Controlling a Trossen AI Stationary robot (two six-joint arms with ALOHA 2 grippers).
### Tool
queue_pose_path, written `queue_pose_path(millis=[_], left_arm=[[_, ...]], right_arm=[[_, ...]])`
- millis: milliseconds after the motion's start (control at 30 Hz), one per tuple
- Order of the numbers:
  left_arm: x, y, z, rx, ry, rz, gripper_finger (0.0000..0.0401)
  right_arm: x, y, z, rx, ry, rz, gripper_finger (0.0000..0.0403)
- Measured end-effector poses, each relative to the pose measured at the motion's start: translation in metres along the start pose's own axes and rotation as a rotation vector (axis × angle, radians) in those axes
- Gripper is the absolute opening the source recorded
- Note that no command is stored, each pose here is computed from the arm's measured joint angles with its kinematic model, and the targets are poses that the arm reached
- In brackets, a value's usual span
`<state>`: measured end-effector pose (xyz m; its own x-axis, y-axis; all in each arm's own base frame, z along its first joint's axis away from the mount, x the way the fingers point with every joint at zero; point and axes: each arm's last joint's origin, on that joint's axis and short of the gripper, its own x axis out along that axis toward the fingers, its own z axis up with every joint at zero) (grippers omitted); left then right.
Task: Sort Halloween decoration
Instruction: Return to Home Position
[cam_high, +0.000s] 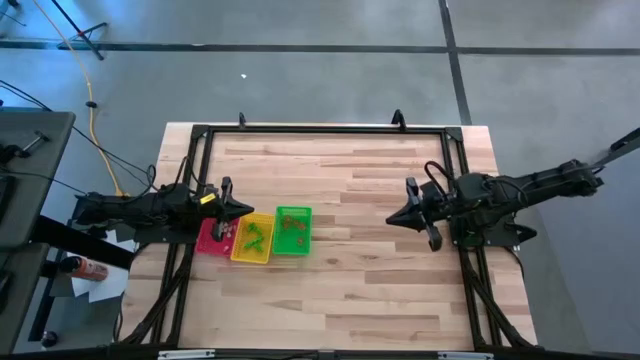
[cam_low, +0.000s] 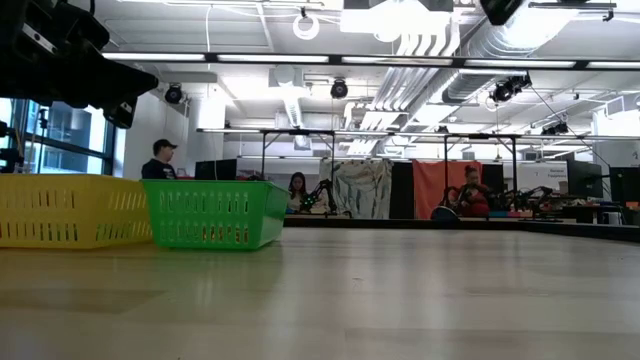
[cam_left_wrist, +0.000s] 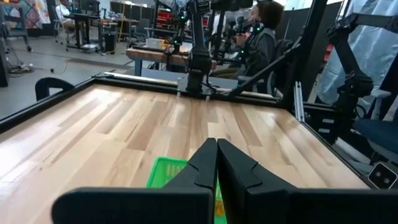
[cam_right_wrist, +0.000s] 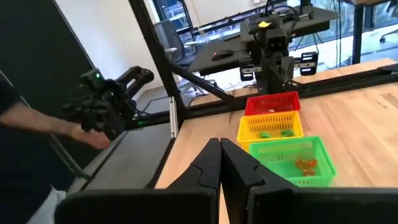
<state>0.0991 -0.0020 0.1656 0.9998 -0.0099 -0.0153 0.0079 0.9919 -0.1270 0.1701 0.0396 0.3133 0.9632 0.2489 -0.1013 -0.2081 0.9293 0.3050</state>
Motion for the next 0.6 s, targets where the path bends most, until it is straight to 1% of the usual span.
queue_pose_path(millis=[133, 267, 400, 600], left_arm=[[0.000, 0.000, 0.000, 0.000, 0.000, 0.000, 0.0000], [0.000, 0.000, 0.000, 0.000, -0.001, 0.000, 0.0000], [0.000, 0.000, 0.000, 0.000, 0.000, 0.000, 0.0000], [0.000, 0.000, 0.000, 0.000, -0.001, 0.000, 0.0000]], right_arm=[[-0.013, 0.000, -0.013, -0.020, -0.005, -0.025, 0.0000], [-0.029, -0.002, -0.029, 0.004, -0.096, -0.038, 0.0000], [-0.040, -0.007, -0.045, 0.010, -0.186, -0.004, 0.0000], [-0.041, -0.026, -0.064, 0.017, -0.248, -0.093, 0.0000]])
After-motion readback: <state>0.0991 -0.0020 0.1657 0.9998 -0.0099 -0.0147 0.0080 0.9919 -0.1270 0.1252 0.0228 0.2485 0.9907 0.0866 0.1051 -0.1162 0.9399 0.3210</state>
